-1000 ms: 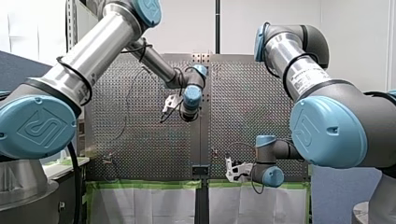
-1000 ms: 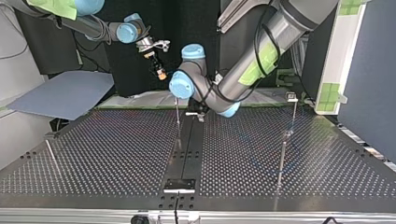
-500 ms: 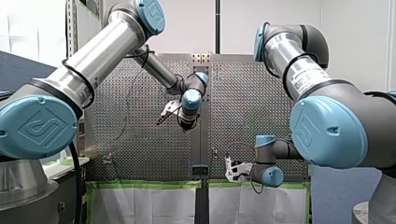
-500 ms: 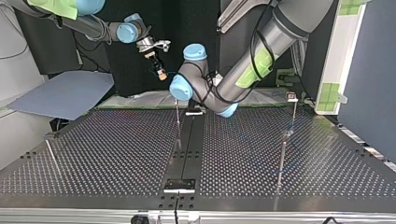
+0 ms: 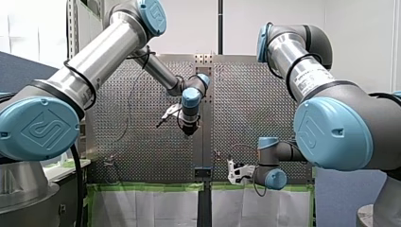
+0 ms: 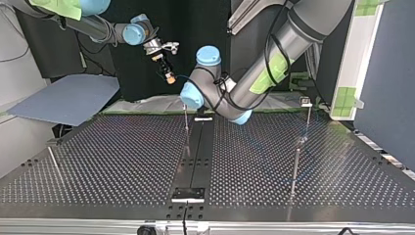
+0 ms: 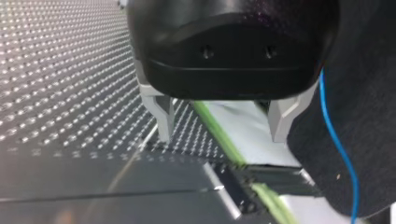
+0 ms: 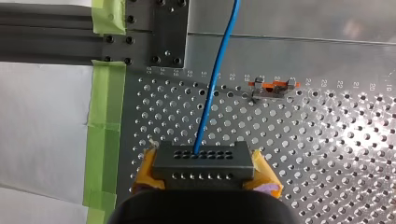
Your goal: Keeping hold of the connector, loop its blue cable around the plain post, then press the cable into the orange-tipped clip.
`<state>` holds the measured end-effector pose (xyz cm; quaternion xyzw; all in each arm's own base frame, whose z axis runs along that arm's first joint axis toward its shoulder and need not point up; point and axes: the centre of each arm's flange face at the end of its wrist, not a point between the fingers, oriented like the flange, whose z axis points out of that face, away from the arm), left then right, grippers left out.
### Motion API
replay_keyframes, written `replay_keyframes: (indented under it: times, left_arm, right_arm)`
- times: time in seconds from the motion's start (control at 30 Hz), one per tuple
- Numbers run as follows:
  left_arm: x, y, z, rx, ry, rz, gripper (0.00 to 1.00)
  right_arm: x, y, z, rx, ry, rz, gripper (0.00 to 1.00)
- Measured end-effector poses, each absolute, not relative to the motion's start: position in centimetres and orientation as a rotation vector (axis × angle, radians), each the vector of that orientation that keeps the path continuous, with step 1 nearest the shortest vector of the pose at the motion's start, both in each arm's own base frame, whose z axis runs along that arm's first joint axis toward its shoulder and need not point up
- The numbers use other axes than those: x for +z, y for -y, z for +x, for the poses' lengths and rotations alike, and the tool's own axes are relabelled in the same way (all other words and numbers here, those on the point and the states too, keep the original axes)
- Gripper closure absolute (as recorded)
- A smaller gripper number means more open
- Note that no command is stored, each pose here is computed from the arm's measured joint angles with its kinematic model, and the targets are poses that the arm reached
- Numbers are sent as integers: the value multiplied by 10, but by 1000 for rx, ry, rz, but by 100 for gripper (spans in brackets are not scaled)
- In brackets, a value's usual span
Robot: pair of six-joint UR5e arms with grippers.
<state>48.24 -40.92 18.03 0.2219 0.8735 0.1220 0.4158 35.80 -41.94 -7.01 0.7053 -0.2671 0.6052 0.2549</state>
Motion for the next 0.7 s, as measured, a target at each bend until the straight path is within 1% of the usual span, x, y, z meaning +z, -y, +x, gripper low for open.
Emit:
replay_keyframes:
  times: [0.4,0.7]
  left_arm:
    - [178,395,480,184,-2343,509,0]
    - [178,394,469,80,-2457,470,0]
  right_arm:
    - [-70,417,361,1647,720,1920,100]
    - [-70,416,362,1650,716,1922,100]
